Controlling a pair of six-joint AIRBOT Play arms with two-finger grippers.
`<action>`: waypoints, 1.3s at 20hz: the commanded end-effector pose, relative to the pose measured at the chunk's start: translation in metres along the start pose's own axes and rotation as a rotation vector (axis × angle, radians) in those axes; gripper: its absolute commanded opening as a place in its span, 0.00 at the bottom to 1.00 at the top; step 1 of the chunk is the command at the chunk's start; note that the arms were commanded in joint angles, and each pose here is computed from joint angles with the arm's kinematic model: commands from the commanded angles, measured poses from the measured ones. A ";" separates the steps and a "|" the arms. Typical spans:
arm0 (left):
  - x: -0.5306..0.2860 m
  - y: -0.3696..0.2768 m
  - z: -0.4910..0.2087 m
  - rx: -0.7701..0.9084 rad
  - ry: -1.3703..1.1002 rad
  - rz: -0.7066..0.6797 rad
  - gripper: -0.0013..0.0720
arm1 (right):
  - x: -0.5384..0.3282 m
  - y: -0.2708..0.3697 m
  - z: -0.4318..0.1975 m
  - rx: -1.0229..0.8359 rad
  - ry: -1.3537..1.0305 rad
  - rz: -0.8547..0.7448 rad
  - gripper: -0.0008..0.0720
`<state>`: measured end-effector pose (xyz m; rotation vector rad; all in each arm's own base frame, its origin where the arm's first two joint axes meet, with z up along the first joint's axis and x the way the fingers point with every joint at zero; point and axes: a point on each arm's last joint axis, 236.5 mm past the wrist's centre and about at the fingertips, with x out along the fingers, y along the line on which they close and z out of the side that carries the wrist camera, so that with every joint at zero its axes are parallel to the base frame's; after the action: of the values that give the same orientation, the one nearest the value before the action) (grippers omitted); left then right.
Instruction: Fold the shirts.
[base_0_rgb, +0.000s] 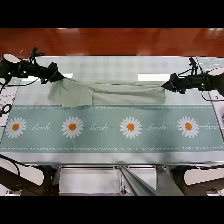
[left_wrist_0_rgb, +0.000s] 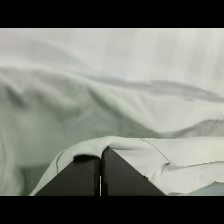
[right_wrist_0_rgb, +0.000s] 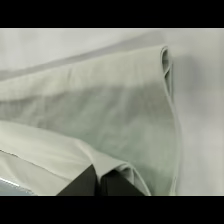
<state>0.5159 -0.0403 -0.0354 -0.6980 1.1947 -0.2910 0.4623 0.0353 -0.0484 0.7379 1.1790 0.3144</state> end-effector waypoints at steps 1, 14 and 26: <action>0.017 0.001 0.020 0.000 -0.009 -0.006 0.04 | 0.014 -0.009 0.014 0.024 -0.016 -0.005 0.05; 0.017 -0.005 0.016 0.043 0.049 -0.004 0.71 | 0.015 -0.013 0.036 0.055 -0.109 -0.032 0.58; -0.133 0.012 -0.057 0.168 -0.282 0.186 0.71 | -0.086 -0.086 -0.020 0.246 -0.185 -0.117 0.59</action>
<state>0.4451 0.0366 0.0441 -0.5191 1.0662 -0.1500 0.4090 -0.0905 -0.0277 0.7887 1.1072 -0.0266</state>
